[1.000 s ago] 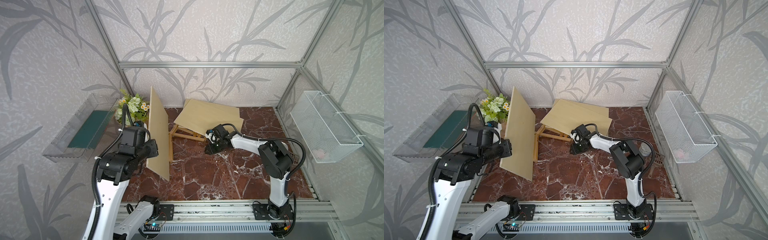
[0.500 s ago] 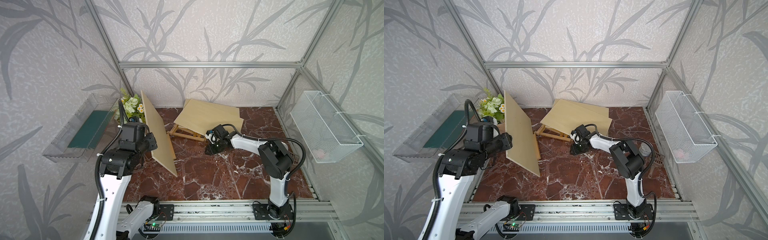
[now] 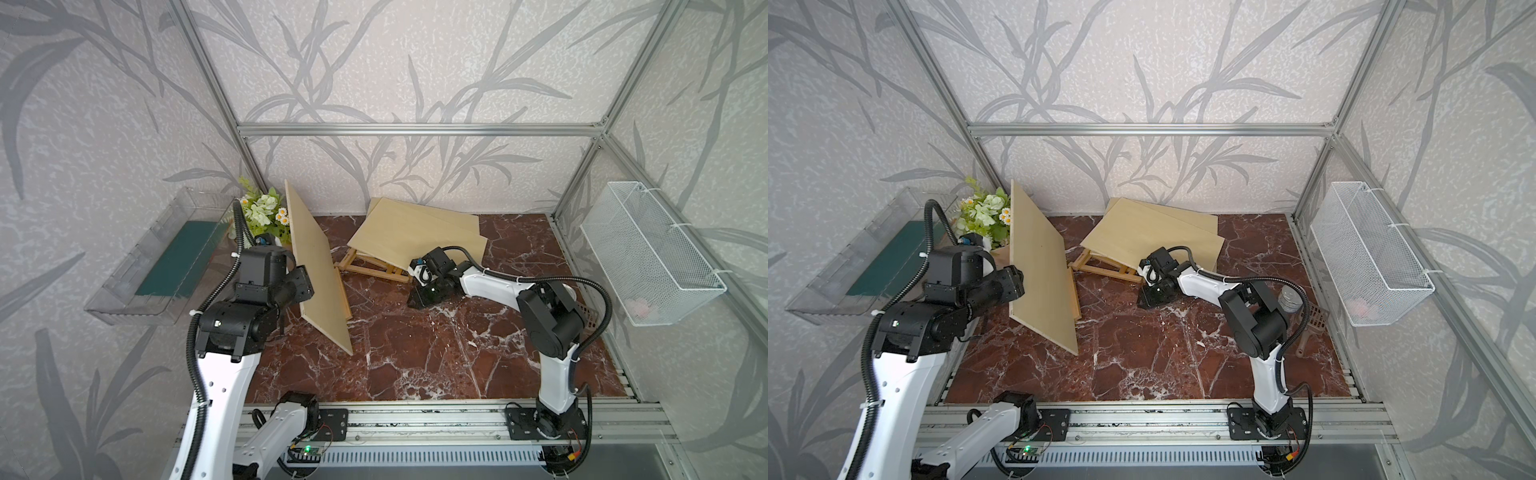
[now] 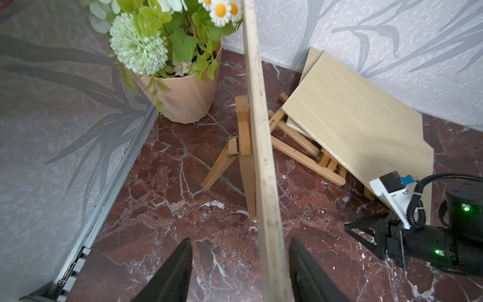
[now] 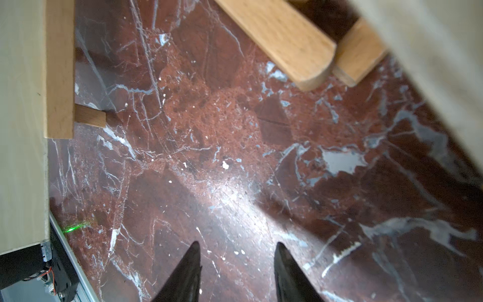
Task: Assemble the easel
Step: Place the drawing board on the easel, then adjust the easel at the center of the board, then unfold the easel at the center of the board.
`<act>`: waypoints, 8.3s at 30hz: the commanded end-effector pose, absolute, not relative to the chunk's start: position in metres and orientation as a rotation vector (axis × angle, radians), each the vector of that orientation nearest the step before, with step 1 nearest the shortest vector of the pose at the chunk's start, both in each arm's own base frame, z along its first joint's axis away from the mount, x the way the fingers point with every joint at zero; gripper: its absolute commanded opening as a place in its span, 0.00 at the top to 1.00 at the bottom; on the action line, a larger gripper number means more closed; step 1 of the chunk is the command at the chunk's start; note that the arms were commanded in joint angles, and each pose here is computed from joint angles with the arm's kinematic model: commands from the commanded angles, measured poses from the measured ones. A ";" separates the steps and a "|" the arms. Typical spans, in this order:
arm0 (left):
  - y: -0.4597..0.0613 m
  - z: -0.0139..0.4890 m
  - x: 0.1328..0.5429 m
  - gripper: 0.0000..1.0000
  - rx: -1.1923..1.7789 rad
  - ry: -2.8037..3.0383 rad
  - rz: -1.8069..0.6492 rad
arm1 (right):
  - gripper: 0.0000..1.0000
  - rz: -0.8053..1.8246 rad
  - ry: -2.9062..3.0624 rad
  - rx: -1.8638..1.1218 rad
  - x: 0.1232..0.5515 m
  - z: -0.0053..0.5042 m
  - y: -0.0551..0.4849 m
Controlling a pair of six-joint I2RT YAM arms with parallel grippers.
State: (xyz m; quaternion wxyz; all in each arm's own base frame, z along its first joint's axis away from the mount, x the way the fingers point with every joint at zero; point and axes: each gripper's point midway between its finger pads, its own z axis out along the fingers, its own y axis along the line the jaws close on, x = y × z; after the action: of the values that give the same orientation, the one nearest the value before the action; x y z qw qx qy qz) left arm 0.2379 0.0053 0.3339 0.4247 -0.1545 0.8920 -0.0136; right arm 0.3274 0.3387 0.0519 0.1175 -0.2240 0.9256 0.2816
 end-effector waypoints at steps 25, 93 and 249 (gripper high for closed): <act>-0.127 0.445 0.283 0.22 0.020 1.990 -0.547 | 0.50 0.818 2.519 -0.695 0.334 0.153 0.335; 0.034 0.433 0.211 0.22 -0.464 1.849 0.264 | 0.55 1.614 2.593 -0.704 0.310 0.045 0.554; 0.043 0.215 0.316 0.26 -0.298 1.935 0.287 | 0.92 0.463 2.706 -0.750 0.339 0.043 0.443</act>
State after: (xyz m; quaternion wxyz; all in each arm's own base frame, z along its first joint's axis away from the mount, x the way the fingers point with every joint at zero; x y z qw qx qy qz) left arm 0.3242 0.0149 0.1908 0.5188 -0.0525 0.8492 0.0832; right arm 0.3467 0.4828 0.0689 0.1749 -0.2601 0.9122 0.2637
